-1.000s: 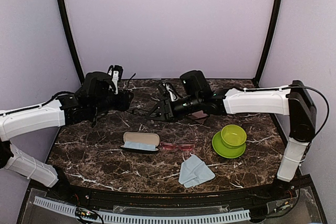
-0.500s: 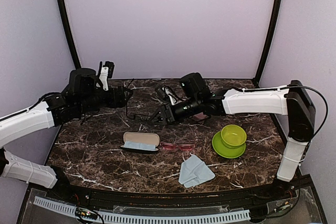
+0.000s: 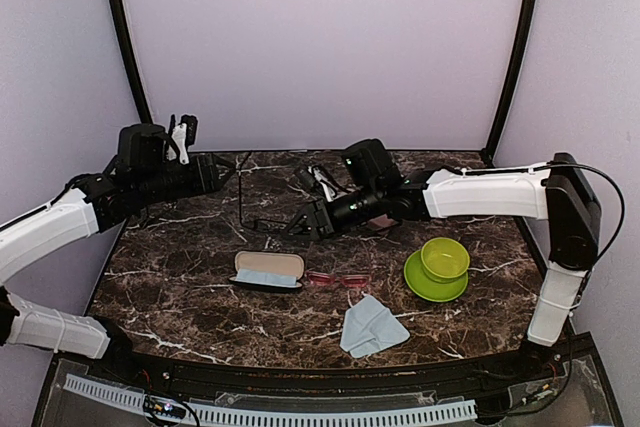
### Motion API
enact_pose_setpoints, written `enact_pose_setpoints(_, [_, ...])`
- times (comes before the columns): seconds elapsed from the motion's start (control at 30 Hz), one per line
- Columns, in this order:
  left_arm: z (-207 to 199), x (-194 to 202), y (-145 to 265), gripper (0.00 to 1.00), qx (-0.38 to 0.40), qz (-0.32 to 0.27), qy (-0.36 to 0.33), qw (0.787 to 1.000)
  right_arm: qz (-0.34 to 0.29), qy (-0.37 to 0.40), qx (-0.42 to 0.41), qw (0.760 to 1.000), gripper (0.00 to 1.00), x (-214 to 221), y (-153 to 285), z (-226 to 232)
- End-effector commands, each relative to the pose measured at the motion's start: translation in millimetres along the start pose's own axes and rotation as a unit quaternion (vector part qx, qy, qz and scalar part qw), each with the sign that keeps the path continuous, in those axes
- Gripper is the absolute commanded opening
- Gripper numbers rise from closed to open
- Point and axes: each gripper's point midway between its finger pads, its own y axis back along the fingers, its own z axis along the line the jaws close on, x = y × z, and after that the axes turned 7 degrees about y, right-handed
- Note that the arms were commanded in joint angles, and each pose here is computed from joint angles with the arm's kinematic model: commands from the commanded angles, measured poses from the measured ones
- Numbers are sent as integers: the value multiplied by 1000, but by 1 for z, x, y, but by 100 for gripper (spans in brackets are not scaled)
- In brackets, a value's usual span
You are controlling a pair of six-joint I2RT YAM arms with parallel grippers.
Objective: Organize the sunglasses
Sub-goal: Fold the left temple of the sunglasses on the sunglasses.
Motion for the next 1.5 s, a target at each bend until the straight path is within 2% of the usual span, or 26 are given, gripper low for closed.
enact_pose_setpoints(0.0, [19, -8, 5, 56, -55, -15, 2, 998, -12, 17, -10, 1000, 44, -7, 8, 8])
enact_pose_setpoints(0.2, [18, -2, -16, 45, -52, 9, -8, 999, -17, 18, -13, 1000, 44, -10, 10, 12])
enact_pose_setpoints(0.47, [3, 13, -33, 38, -12, 43, -16, 999, -16, 15, -11, 1000, 44, -10, 8, 9])
enact_pose_setpoints(0.97, [-14, 53, -42, 37, -20, 89, -75, 993, -19, 13, -12, 1000, 43, -15, 7, 10])
enact_pose_setpoints(1.47, [-24, 72, -44, 36, -15, 120, -117, 986, -25, 11, -15, 1000, 42, -19, 8, 10])
